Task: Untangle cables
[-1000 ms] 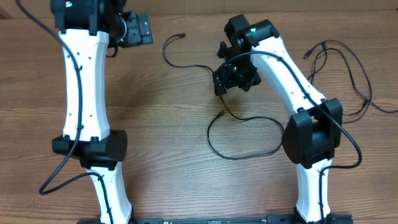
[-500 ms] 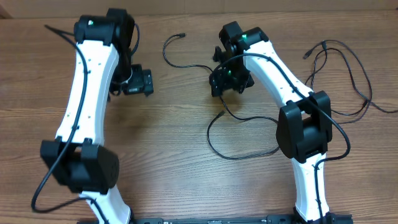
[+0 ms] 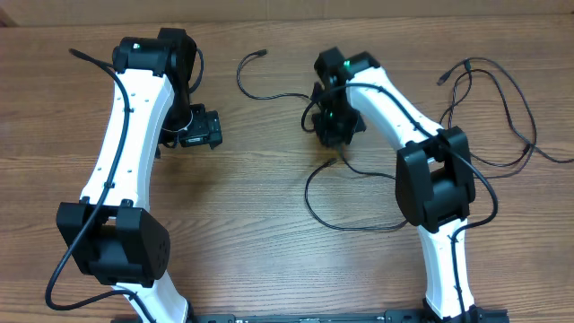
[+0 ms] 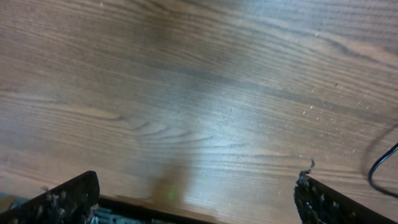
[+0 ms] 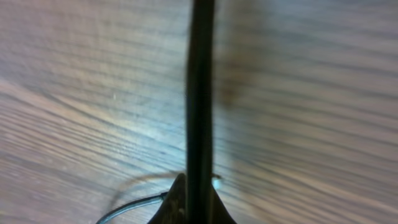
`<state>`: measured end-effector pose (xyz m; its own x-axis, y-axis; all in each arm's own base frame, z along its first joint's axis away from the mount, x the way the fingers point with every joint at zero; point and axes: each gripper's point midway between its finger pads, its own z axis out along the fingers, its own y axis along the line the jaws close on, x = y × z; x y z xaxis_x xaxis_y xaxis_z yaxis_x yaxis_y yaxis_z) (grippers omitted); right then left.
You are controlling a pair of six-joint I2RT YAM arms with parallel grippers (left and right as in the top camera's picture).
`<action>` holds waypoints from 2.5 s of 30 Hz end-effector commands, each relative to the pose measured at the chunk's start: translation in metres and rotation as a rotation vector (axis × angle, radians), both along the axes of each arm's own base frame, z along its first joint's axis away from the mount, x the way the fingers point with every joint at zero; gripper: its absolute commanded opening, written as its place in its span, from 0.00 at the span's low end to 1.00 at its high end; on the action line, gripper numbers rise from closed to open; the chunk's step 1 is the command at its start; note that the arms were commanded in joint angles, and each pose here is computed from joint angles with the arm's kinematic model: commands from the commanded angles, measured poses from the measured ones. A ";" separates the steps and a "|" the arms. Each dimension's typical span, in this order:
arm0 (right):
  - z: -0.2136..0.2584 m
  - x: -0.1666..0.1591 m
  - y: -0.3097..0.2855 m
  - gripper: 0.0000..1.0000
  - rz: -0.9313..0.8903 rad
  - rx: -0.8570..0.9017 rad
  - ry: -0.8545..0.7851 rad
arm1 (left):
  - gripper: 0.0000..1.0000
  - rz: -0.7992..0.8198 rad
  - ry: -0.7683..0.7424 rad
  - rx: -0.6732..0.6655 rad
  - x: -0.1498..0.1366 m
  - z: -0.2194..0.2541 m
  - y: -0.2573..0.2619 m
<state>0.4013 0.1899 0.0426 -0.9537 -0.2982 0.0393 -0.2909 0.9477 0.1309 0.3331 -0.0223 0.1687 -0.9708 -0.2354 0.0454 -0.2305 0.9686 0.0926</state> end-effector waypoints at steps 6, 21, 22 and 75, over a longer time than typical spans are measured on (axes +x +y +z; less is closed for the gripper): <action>0.182 0.085 -0.104 0.04 -0.318 0.016 -0.463 | 1.00 0.019 -0.019 0.004 0.003 0.001 0.000; 0.398 0.064 -0.363 0.04 -0.884 -0.100 -1.129 | 1.00 0.022 -0.031 -0.063 0.006 0.000 -0.012; 0.402 0.060 -0.369 0.04 -0.895 -0.107 -1.139 | 1.00 0.023 -0.030 -0.068 0.006 0.000 -0.013; 0.236 0.048 -0.194 1.00 -0.344 0.130 -0.449 | 1.00 -0.333 -0.456 -0.175 0.098 0.044 -0.069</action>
<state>0.4582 -0.0007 0.2922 -0.8861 0.0715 -0.4579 -0.0568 0.9638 0.2606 0.4388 -0.0875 0.2060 -0.9222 -0.0160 -0.3864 0.0410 0.9895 -0.1388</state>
